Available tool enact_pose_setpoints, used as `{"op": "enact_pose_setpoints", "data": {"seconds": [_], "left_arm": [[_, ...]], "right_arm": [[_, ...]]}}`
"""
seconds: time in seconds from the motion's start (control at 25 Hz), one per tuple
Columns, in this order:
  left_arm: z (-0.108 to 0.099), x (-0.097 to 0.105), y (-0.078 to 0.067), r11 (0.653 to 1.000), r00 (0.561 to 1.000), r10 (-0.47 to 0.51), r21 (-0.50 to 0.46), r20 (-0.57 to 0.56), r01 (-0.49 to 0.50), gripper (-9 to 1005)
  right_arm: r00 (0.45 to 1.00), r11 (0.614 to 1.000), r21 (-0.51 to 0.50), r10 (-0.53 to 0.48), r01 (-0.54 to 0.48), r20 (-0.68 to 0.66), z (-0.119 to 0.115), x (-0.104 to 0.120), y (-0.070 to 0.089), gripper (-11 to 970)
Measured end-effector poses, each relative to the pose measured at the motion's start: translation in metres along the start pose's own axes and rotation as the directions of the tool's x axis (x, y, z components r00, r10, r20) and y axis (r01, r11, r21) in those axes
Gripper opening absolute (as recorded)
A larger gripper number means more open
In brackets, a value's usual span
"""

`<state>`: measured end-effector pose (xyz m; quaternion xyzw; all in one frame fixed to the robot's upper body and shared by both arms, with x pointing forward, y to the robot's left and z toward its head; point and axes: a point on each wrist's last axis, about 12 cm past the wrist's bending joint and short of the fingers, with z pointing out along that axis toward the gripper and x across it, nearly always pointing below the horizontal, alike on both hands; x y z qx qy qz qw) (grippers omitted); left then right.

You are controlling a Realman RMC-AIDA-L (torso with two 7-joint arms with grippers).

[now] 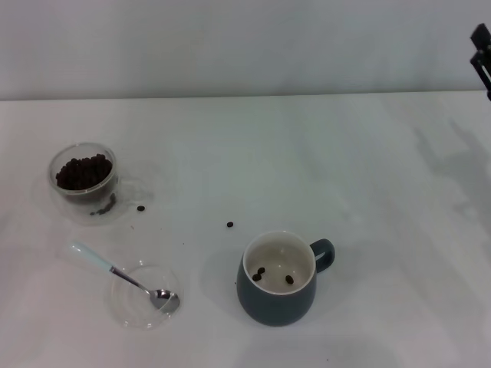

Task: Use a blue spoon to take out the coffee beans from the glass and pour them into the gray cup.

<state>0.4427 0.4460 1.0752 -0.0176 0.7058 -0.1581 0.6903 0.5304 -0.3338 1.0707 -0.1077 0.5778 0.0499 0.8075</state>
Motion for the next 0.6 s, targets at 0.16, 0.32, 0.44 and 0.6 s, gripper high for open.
{"op": "enact_pose_setpoints", "data": {"seconds": [0.16,0.32,0.44,0.6], "left_arm": [[-0.005,0.0,0.003,0.995,0.996,0.08,-0.055,0.031,-0.078,763],[-0.006,0.001,0.006,0.986,0.99,0.136,-0.102,0.029,-0.133,763],[-0.006,0.001,0.008,0.979,0.986,0.167,-0.12,0.02,-0.164,763],[-0.009,0.001,0.012,0.971,0.982,0.189,-0.154,0.023,-0.183,763]], "right_arm": [[1.0,1.0,-0.006,-0.006,0.007,0.004,-0.007,0.0,0.0,695],[1.0,1.0,-0.009,-0.003,0.003,-0.006,-0.013,0.001,0.0,695],[1.0,0.999,-0.038,0.002,-0.001,0.007,-0.016,0.0,0.005,695],[0.999,0.999,-0.049,0.004,-0.002,0.038,-0.02,-0.003,0.007,695]]}}
